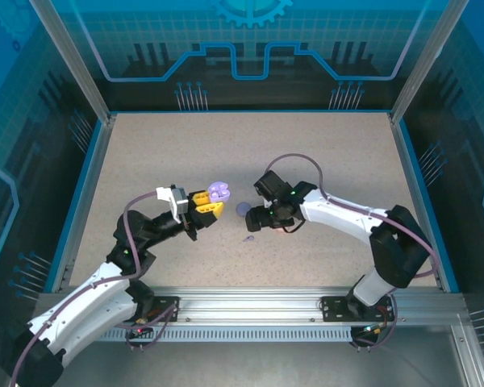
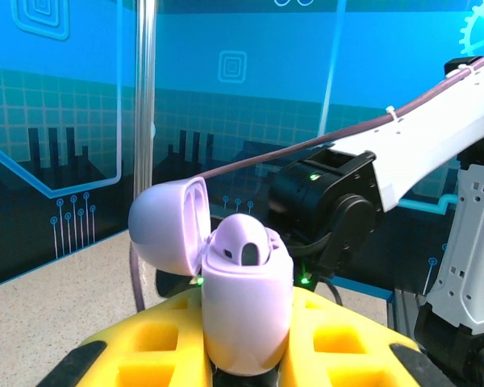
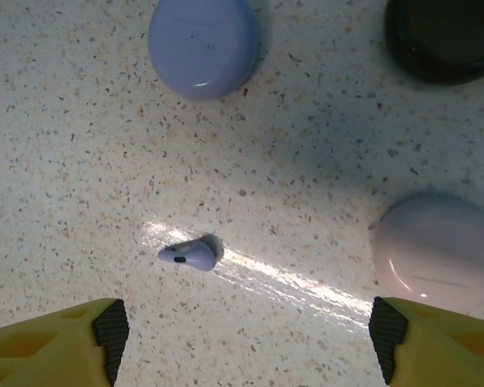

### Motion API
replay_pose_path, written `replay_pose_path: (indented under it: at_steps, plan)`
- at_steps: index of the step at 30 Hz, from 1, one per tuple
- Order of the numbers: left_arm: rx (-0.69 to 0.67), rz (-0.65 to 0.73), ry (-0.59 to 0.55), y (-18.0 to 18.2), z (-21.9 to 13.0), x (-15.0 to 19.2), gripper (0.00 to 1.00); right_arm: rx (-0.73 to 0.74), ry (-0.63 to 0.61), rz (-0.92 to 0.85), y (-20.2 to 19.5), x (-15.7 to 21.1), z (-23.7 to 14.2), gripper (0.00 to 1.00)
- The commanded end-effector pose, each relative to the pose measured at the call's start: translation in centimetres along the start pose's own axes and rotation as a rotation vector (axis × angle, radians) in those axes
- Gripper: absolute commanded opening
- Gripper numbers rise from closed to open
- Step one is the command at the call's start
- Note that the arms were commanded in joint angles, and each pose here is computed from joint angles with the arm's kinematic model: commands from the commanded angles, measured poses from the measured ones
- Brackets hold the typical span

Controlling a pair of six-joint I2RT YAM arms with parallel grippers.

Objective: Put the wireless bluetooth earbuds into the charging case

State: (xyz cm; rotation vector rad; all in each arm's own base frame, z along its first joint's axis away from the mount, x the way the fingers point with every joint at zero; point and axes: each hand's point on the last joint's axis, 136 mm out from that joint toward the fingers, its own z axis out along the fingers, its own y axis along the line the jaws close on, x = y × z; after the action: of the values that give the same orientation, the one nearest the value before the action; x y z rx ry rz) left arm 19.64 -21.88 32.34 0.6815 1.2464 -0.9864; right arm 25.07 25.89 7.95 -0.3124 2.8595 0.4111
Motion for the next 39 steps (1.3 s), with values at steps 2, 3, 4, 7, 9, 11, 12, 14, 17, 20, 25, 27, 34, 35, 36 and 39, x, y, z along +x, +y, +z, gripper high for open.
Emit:
replay_pose_path:
  at_steps: [2,3,4,7,9,11,12,14,17,20,25,27,34,35,36,39]
  plan:
    - [-0.015,0.023,-0.009,0.1,-0.2,-0.1,0.06,0.016,0.020,-0.012,0.6,-0.4,0.8,0.80]
    - [-0.015,0.023,-0.009,0.1,-0.1,-0.2,0.06,0.019,0.026,-0.013,0.6,-0.4,1.1,0.80]
    - [-0.016,0.022,-0.008,0.1,-0.1,-0.2,0.06,0.022,0.033,-0.013,0.5,-0.4,1.4,0.80]
    - [-0.017,0.020,-0.007,0.1,-0.1,-0.1,0.06,0.019,0.060,-0.018,0.8,-0.3,2.2,0.79]
    - [-0.022,0.019,-0.005,0.2,-0.1,-0.1,0.05,0.019,0.078,-0.023,1.0,-0.1,2.8,0.78]
    - [-0.022,0.019,-0.006,0.2,-0.1,-0.1,0.05,0.025,0.095,-0.027,1.1,0.1,3.4,0.77]
    - [-0.023,0.020,-0.004,0.2,-0.1,0.0,0.05,0.023,0.103,-0.026,1.2,0.1,3.6,0.76]
    - [-0.023,0.021,-0.003,0.2,-0.2,0.0,0.05,0.017,0.118,-0.031,1.6,0.3,3.9,0.74]
    - [-0.024,0.023,0.001,0.2,-0.2,0.1,0.06,0.006,0.143,-0.044,2.3,0.9,4.1,0.72]
    - [-0.025,0.022,0.002,0.3,-0.2,0.2,0.05,0.032,0.156,-0.064,2.4,1.6,4.5,0.72]
    - [-0.025,0.023,-0.002,0.3,-0.3,0.2,0.05,0.074,0.162,-0.072,2.4,1.6,5.5,0.73]
    - [-0.025,0.023,-0.001,0.2,-0.3,0.3,0.06,0.107,0.166,-0.091,2.3,1.5,5.6,0.73]
    - [-0.029,0.025,-0.002,0.2,-0.4,0.2,0.06,0.189,0.192,-0.132,1.6,2.2,6.2,0.69]
    - [-0.028,0.024,-0.003,0.2,-0.4,0.2,0.06,0.194,0.196,-0.135,1.6,2.3,6.2,0.68]
    - [-0.027,0.024,-0.004,0.2,-0.4,0.2,0.06,0.197,0.202,-0.138,1.5,2.5,6.3,0.67]
    - [-0.028,0.024,-0.003,0.2,-0.4,0.2,0.06,0.210,0.209,-0.147,1.3,2.7,6.1,0.65]
